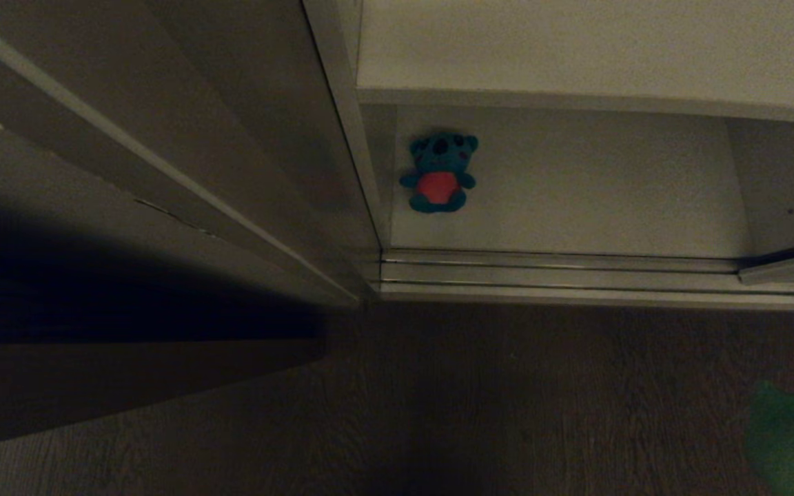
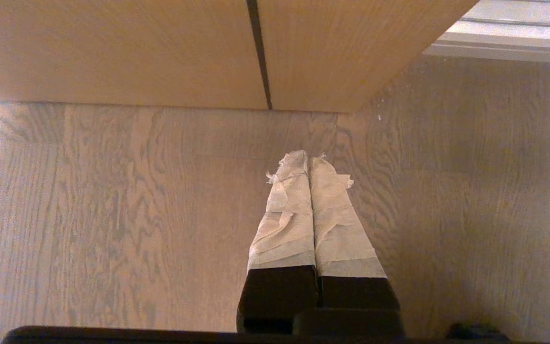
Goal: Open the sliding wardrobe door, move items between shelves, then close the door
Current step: Place the green doll on the lower shelf
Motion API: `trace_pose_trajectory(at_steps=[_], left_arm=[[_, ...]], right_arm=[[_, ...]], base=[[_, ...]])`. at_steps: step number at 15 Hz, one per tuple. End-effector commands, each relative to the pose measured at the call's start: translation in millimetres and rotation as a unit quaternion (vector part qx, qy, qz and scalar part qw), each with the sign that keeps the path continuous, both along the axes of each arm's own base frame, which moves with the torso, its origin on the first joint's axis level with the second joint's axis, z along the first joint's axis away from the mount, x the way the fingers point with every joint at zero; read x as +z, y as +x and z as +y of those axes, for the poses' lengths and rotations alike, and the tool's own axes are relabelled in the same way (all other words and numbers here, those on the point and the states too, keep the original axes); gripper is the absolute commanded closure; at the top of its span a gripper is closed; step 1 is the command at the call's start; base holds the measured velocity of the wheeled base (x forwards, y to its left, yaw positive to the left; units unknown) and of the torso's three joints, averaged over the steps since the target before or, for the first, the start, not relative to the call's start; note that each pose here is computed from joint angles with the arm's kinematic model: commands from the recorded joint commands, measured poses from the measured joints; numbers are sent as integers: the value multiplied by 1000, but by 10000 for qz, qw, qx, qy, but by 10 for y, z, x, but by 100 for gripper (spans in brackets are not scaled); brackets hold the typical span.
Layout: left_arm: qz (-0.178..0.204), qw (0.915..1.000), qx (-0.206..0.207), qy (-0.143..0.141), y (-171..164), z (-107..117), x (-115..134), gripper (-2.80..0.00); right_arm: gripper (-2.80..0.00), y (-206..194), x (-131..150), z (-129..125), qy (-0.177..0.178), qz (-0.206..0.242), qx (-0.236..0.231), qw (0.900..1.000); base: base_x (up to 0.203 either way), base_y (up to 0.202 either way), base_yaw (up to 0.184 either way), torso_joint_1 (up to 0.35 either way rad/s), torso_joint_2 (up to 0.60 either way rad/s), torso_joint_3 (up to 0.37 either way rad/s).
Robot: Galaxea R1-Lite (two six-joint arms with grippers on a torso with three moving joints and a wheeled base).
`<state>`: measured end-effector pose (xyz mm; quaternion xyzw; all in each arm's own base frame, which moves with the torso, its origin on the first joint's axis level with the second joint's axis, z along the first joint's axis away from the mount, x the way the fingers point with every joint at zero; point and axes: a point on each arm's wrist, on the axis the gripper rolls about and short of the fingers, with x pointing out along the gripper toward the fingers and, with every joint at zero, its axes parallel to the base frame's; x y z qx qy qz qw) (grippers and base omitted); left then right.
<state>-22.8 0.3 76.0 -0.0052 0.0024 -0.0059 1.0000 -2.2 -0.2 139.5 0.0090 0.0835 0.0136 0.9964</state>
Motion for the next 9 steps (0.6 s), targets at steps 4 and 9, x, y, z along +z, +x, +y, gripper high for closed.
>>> trace_pose_trajectory(at_steps=[4, 9], left_arm=[[0, 10000, -2, -2, 0, 0, -1, 0], [0, 10000, -2, -2, 0, 0, -1, 0]], right_arm=[[0, 756, 326, 65, 62, 1012, 182, 9947], [0, 1650, 245, 73, 122, 1294, -33, 9915]], base=[[0, 0, 0, 0, 0, 0], [0, 0, 0, 0, 0, 0]])
